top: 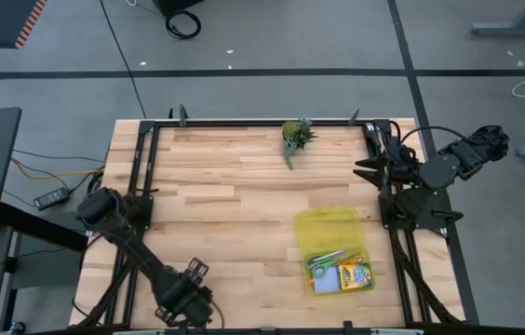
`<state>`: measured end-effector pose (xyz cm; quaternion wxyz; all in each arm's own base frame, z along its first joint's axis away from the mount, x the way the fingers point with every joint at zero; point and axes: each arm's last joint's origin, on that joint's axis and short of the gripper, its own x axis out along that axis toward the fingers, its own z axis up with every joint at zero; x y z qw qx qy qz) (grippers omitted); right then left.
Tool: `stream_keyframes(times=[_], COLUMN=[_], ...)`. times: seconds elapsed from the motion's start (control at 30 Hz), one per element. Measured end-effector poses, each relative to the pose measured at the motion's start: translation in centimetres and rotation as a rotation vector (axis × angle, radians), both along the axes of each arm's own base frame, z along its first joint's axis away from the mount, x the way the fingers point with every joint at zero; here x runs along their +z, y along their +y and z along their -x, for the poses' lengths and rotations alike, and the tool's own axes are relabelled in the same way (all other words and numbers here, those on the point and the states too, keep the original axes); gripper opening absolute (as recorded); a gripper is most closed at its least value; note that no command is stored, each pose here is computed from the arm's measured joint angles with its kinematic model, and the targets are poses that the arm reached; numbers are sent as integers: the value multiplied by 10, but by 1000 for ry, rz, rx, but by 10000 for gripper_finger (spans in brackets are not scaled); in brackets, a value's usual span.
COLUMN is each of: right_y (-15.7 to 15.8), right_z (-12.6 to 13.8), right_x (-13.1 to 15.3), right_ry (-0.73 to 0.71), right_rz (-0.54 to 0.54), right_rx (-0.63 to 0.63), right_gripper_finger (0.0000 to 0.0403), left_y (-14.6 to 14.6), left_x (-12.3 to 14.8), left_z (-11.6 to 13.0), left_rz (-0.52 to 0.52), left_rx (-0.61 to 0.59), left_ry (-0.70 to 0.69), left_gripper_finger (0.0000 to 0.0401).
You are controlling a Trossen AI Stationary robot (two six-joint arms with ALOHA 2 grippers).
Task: Pack school essentials
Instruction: Put the red eraser into the yellow supply box
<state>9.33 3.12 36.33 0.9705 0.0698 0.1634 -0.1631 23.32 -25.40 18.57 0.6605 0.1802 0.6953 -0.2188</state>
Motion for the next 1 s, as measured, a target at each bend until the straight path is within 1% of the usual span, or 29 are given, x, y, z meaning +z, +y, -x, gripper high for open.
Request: stream_keyframes(times=[0.1,0.23,0.3,0.4,0.5,0.57,0.7,0.8,0.87,1.0], right_y=[0,0,0,0,0,0,0,0,0,1], right_z=[0,0,0,0,0,0,0,0,-1,-2], right_x=[0,0,0,0,0,0,0,0,0,-1], right_ry=[-4,-8,-12,-15,-21,-25,-29,-32,-34,-31], right_rz=[-11,-23,-27,-36,-53,-64,-77,-86,-96,-102], right_rx=[-4,-11,-19,-24,-31,-36,-41,-46,-50,-54], right_gripper_finger=[119,119,119,119,119,119,119,119,119,119], left_y=[-8,-15,-15,-12,-5,-1,13,21,24,29], left_x=[-4,-10,-16,-22,-19,-12,-3,-1,-4,-17], left_z=[11,26,32,42,50,55,65,70,73,76], left_rz=[6,-11,-27,-65,-90,-55,71,161,185,184], left_rx=[-79,-195,-209,-198,-180,-176,-168,-215,-278,-362], left_ry=[-6,3,15,23,-33,-88,-195,-280,-314,-332], left_gripper_finger=[219,212,207,200,192,186,176,173,175,191])
